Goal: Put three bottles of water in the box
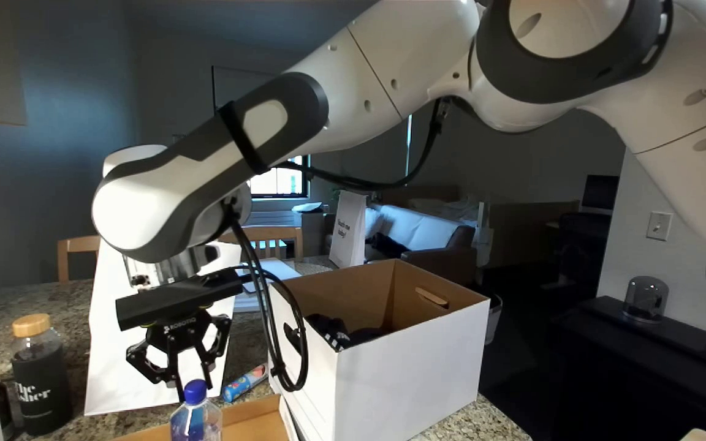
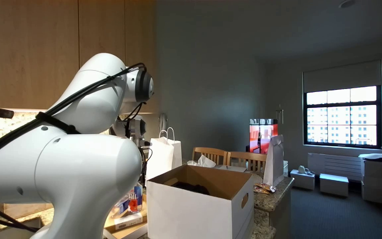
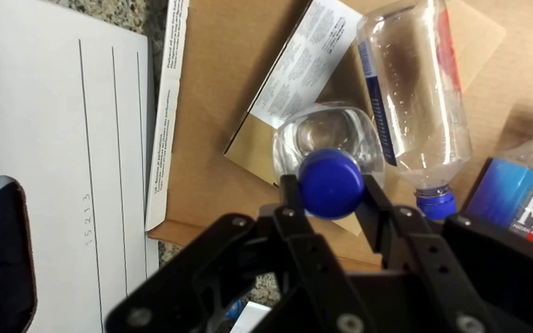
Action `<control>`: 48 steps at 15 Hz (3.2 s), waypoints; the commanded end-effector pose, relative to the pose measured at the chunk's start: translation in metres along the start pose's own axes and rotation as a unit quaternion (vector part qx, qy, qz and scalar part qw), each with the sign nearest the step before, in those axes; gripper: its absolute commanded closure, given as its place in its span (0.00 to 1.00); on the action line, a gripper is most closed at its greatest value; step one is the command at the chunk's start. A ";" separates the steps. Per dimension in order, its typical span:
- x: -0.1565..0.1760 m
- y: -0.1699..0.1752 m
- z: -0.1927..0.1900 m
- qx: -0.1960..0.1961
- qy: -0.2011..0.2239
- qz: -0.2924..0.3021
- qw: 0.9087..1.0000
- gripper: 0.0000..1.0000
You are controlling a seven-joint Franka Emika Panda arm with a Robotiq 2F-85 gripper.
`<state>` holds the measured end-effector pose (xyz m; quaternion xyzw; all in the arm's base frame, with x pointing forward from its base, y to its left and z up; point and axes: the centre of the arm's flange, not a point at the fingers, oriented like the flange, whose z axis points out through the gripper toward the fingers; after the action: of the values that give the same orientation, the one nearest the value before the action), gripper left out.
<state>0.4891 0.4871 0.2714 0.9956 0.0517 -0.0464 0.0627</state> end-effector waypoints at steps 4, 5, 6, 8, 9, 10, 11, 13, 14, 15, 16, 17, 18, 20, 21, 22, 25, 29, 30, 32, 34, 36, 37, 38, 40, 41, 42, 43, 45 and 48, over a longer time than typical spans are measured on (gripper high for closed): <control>-0.020 0.004 -0.041 -0.012 0.005 0.002 1.000 0.89; -0.023 0.004 -0.047 -0.012 0.007 0.001 1.000 0.89; -0.025 0.004 -0.053 -0.015 0.005 0.001 1.000 0.89; -0.027 0.005 -0.063 -0.018 -0.006 0.007 1.000 0.89; -0.029 0.007 -0.069 -0.025 -0.012 0.011 1.000 0.89; -0.030 0.010 -0.074 -0.032 -0.016 0.010 0.999 0.89; -0.034 0.011 -0.080 -0.039 -0.027 0.007 0.999 0.89; -0.040 0.018 -0.089 -0.054 -0.031 0.004 0.998 0.89; -0.043 0.021 -0.095 -0.057 -0.032 0.003 0.998 0.89; -0.046 0.025 -0.103 -0.058 -0.027 0.004 0.998 0.89; -0.049 0.028 -0.110 -0.056 -0.023 0.005 0.998 0.89; -0.051 0.032 -0.120 -0.052 -0.017 0.004 0.998 0.89; -0.052 0.034 -0.129 -0.048 -0.011 0.005 0.999 0.89; -0.058 0.043 -0.151 -0.037 0.006 0.007 0.999 0.89; -0.061 0.049 -0.162 -0.030 0.013 0.009 0.999 0.89; -0.063 0.055 -0.173 -0.022 0.025 0.014 0.999 0.89; -0.071 0.080 -0.212 0.010 0.057 0.032 0.998 0.89; -0.083 0.124 -0.257 0.040 0.096 0.058 0.993 0.89; -0.087 0.135 -0.265 0.047 0.104 0.063 0.991 0.89; -0.094 0.161 -0.280 0.056 0.117 0.074 0.989 0.89; -0.101 0.188 -0.289 0.063 0.121 0.084 0.987 0.89; -0.106 0.219 -0.291 0.075 0.140 0.119 0.980 0.89; -0.107 0.234 -0.289 0.084 0.154 0.139 0.975 0.89; -0.108 0.248 -0.286 0.094 0.166 0.152 0.970 0.89; -0.109 0.273 -0.277 0.103 0.196 0.180 0.958 0.89; -0.109 0.284 -0.272 0.104 0.206 0.194 0.954 0.89; -0.112 0.295 -0.266 0.103 0.213 0.200 0.951 0.89; -0.112 0.306 -0.258 0.098 0.219 0.208 0.948 0.89; -0.114 0.320 -0.238 0.092 0.201 0.215 0.951 0.89; -0.117 0.332 -0.198 0.065 0.166 0.229 0.957 0.89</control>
<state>0.4446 0.1941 0.5436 0.9763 -0.1655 0.1392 -0.0077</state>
